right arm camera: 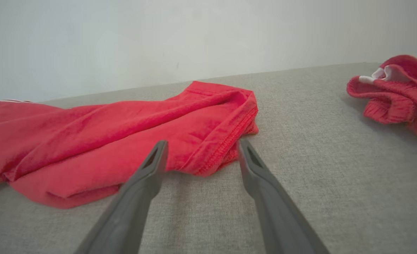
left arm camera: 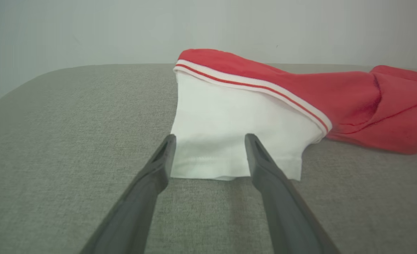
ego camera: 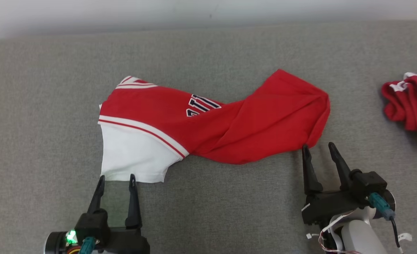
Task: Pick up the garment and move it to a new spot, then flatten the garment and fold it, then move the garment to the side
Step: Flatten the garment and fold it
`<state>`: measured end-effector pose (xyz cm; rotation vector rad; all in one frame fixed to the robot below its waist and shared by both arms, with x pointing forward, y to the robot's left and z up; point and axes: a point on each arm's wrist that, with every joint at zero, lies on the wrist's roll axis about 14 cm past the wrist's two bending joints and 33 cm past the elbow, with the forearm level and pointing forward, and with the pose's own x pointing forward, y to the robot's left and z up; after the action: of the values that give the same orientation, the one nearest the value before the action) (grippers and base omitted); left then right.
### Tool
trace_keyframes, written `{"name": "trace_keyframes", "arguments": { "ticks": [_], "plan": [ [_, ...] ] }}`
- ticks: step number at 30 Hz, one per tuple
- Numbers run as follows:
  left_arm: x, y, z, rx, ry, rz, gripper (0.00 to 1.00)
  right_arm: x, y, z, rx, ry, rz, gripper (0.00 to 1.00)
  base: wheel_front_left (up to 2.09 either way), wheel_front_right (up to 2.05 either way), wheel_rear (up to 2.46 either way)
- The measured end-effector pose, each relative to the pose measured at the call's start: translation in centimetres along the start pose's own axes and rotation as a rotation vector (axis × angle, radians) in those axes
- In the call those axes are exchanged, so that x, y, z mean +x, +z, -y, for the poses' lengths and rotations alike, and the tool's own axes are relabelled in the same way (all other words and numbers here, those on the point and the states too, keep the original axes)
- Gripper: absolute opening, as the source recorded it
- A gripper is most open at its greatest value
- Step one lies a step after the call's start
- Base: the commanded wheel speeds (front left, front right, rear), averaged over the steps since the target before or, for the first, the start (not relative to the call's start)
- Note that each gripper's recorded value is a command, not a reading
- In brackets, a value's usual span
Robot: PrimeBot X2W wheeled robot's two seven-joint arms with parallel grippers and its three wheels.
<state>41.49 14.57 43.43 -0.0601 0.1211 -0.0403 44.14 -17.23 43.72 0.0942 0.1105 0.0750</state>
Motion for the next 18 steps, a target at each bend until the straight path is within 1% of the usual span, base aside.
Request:
{"name": "trace_keyframes", "arguments": {
  "ticks": [4, 10, 18],
  "plan": [
    [0.5, -0.8, 0.2, 0.0, -0.004, -0.021, 1.0, 1.2, -1.3, 0.1, 0.007, -0.004, -0.031, 1.0, 0.0, 0.0, 0.0],
    [0.5, -1.6, -0.6, 0.004, 0.017, -0.043, 1.0, 2.2, -2.8, 0.1, 0.013, -0.006, -0.071, 1.0, 0.0, 0.0, 0.0],
    [0.7, -1.9, -1.2, 0.006, 0.036, -0.051, 1.0, 2.6, -3.5, 0.2, 0.018, -0.013, -0.085, 1.0, 0.0, 0.0, 0.0]
  ]
}}
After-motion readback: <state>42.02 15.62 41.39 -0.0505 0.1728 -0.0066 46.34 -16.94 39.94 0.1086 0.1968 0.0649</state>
